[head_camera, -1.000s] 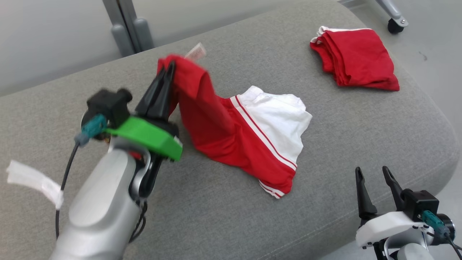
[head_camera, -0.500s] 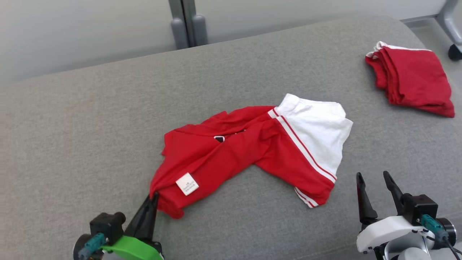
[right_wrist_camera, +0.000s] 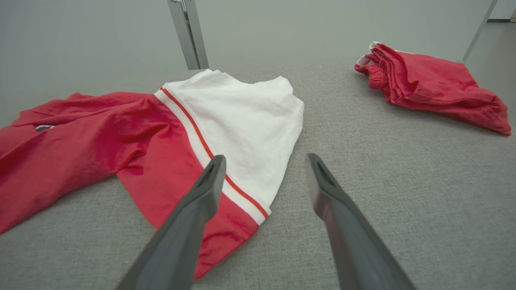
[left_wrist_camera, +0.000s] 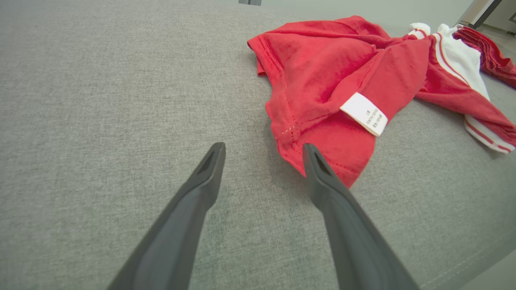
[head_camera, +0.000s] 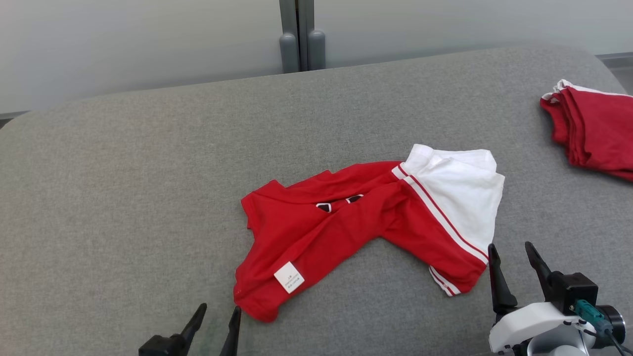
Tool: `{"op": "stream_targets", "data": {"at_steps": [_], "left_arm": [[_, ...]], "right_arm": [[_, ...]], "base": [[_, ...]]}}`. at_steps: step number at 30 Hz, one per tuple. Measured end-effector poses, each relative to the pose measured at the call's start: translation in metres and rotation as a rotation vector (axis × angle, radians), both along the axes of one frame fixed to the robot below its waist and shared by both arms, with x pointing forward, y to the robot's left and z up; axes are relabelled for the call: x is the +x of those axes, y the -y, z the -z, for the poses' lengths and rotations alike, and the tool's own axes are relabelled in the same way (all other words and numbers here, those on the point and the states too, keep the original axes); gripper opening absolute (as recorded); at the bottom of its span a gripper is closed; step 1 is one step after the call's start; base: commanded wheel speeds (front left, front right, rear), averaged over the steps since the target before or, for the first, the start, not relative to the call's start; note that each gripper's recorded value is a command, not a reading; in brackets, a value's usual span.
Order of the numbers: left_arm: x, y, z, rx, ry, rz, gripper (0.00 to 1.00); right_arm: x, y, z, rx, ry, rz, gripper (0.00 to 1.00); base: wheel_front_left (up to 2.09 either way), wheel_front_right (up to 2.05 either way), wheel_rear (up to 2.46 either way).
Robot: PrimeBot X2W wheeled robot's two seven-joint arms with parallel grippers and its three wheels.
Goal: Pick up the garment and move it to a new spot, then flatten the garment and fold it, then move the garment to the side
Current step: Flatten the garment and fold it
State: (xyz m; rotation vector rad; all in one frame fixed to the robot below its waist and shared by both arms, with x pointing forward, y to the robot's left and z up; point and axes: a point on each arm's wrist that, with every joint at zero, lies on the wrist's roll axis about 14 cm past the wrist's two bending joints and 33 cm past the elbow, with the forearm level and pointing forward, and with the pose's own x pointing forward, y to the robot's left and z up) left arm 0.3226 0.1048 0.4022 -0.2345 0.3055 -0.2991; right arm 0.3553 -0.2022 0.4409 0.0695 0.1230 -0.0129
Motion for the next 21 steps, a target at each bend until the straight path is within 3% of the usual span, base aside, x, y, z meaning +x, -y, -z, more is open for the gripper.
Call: {"op": "stream_targets", "data": {"at_steps": [4,14,15,16,17,18,19,21], "left_arm": [[0.004,-0.009,-0.017,0.026,0.064,-0.012,1.0],[0.011,0.034,-0.032,0.057,0.147,0.169,0.99],[0.012,0.039,-0.03,0.065,0.143,0.191,0.84],[0.012,0.042,-0.027,0.069,0.137,0.204,0.78],[0.013,0.043,-0.025,0.076,0.131,0.211,0.57],[0.014,0.044,-0.021,0.09,0.119,0.219,0.48],[0.015,0.044,-0.019,0.095,0.114,0.221,0.44],[0.018,0.043,-0.015,0.103,0.104,0.219,0.45]], "right_arm": [[-0.002,0.001,0.0,0.0,0.0,0.002,1.0],[-0.007,-0.003,0.004,0.012,-0.013,-0.004,1.0],[-0.008,-0.002,0.004,0.011,-0.013,-0.001,1.0],[-0.008,-0.001,0.003,0.011,-0.012,0.003,1.0],[-0.008,0.0,0.003,0.01,-0.012,0.006,1.0],[-0.009,0.001,0.003,0.01,-0.012,0.009,1.0],[-0.01,0.003,0.004,0.01,-0.013,0.015,1.0],[-0.011,0.006,0.004,0.009,-0.014,0.025,1.0]], "base": [[0.0,0.0,0.0],[0.0,0.0,0.0],[0.0,0.0,0.0],[0.0,0.0,0.0],[0.0,0.0,0.0],[0.0,0.0,0.0],[0.0,0.0,0.0],[0.0,0.0,0.0]]}}
